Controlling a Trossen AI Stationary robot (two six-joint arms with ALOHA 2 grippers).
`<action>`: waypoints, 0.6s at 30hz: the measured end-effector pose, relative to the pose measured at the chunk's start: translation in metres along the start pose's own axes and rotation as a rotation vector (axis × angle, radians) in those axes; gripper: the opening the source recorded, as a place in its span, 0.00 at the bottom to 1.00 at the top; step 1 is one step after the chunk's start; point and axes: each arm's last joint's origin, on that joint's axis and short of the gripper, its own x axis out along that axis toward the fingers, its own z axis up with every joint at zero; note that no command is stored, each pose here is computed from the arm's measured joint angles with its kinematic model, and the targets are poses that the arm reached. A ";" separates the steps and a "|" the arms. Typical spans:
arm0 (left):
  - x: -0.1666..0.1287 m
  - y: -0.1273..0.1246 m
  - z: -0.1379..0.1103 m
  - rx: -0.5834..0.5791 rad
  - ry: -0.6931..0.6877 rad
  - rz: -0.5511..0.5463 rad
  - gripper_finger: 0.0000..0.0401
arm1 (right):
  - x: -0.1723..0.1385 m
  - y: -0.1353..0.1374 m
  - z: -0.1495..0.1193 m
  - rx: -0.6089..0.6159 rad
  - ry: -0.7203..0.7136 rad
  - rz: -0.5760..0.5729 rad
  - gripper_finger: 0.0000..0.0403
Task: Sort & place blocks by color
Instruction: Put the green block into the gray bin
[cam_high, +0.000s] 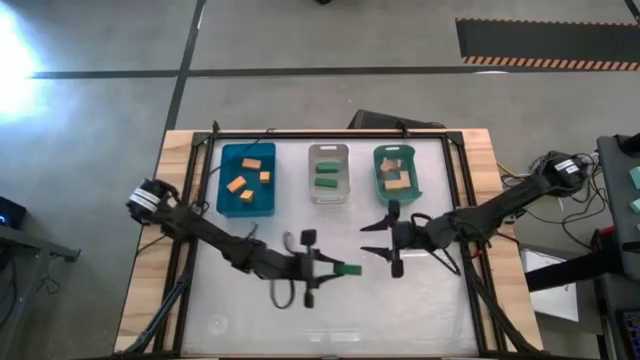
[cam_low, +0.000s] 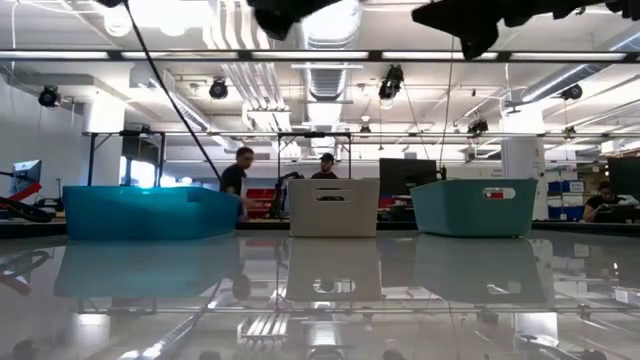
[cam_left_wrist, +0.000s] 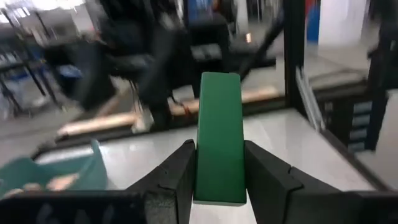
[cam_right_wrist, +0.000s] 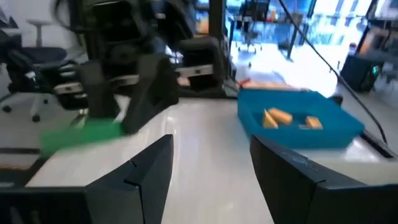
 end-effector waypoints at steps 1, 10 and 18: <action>-0.006 0.003 -0.002 -0.009 -0.038 0.006 0.26 | 0.003 0.001 -0.001 -0.012 -0.012 0.001 0.51; -0.042 0.020 -0.008 -0.051 -0.291 0.055 0.26 | 0.028 0.014 -0.005 -0.069 -0.241 0.086 0.51; -0.042 0.021 -0.005 -0.035 -0.317 0.065 0.26 | 0.043 0.020 -0.015 -0.111 -0.451 0.040 0.51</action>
